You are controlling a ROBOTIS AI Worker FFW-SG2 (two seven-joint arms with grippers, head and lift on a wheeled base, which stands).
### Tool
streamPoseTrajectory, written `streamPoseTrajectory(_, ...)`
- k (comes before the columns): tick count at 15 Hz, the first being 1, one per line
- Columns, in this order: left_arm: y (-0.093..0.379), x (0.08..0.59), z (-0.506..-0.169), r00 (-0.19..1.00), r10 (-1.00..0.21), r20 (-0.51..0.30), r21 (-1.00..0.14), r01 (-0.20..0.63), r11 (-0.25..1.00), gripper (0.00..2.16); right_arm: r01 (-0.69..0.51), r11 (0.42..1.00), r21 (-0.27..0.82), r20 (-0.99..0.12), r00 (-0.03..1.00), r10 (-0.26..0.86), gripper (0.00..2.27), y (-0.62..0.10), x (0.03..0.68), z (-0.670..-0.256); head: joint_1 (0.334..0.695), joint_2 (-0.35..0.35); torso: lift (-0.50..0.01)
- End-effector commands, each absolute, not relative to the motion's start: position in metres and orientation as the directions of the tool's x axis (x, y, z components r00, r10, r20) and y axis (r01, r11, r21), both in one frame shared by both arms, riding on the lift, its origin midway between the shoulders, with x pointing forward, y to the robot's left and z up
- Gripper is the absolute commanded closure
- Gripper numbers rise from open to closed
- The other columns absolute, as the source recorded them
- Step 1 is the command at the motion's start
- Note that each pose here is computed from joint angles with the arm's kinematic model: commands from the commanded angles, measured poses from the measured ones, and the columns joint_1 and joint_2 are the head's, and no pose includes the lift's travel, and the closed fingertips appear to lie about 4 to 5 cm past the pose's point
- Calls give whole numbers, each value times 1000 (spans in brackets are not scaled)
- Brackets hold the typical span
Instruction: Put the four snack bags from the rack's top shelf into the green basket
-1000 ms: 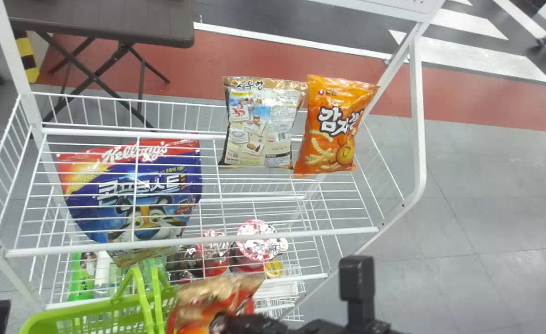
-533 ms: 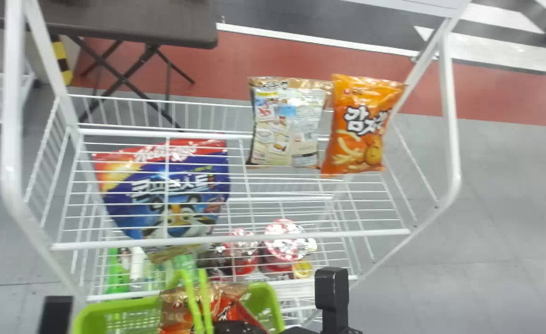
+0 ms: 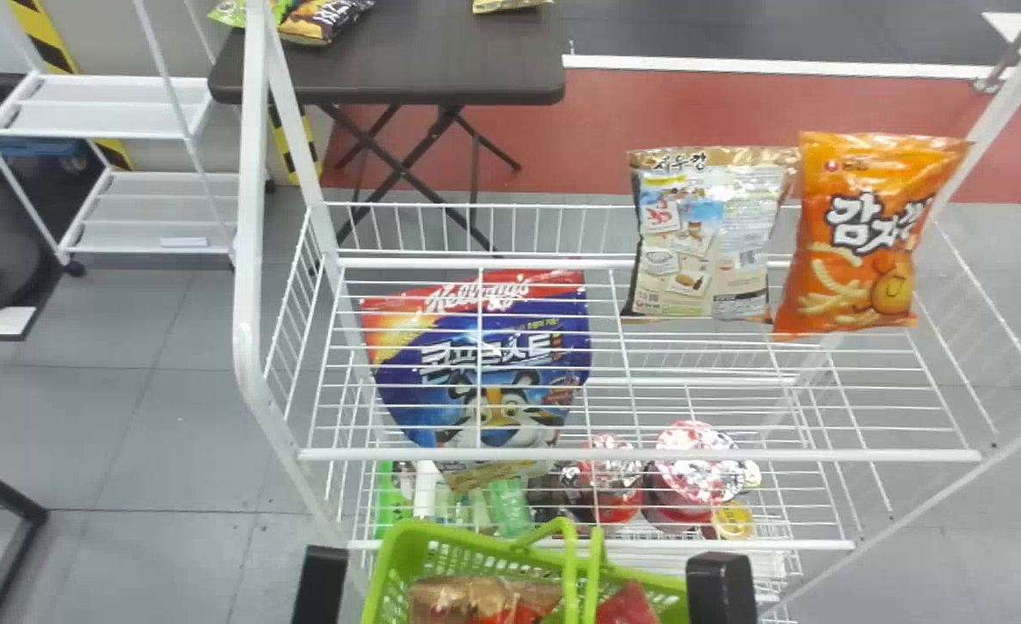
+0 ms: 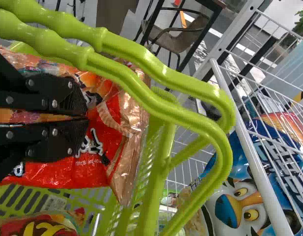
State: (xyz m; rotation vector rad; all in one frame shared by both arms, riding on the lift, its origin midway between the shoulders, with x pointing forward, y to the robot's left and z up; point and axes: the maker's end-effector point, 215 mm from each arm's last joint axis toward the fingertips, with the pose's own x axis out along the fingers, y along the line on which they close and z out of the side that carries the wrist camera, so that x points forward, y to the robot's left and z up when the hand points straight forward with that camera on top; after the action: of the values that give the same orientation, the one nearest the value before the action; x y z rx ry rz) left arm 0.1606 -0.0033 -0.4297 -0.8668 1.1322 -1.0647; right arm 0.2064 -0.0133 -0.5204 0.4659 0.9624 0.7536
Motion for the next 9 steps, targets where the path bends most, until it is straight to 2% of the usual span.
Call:
streamPoseTrajectory(1, -3, 161, -429, 79, -960, -268, -937, 212, 279, 2145, -365, 695, 619, -573, 394, 718, -2, -34, 216, -517, 695, -57, 0)
streamPoseTrajectory(3, -4, 160, -428, 76, -961, -267, -937, 214, 278, 2145, -372, 713, 594, -578, 420, 700, 46, -45, 221, -512, 695, -111, 0)
streamPoseTrajectory(5, -3, 160, -428, 78, -960, -268, -936, 214, 279, 2145, -390, 743, 544, -560, 490, 668, 39, -63, 238, -500, 695, -167, 0)
streamPoseTrajectory(7, -3, 159, -429, 76, -960, -269, -936, 213, 280, 2145, -415, 785, 459, -460, 645, 610, 39, -95, 286, -466, 695, -204, 0)
streamPoseTrajectory(9, -3, 158, -429, 76, -960, -270, -936, 213, 280, 2145, -436, 843, 314, -285, 804, 522, 39, -131, 335, -408, 695, -249, 0)
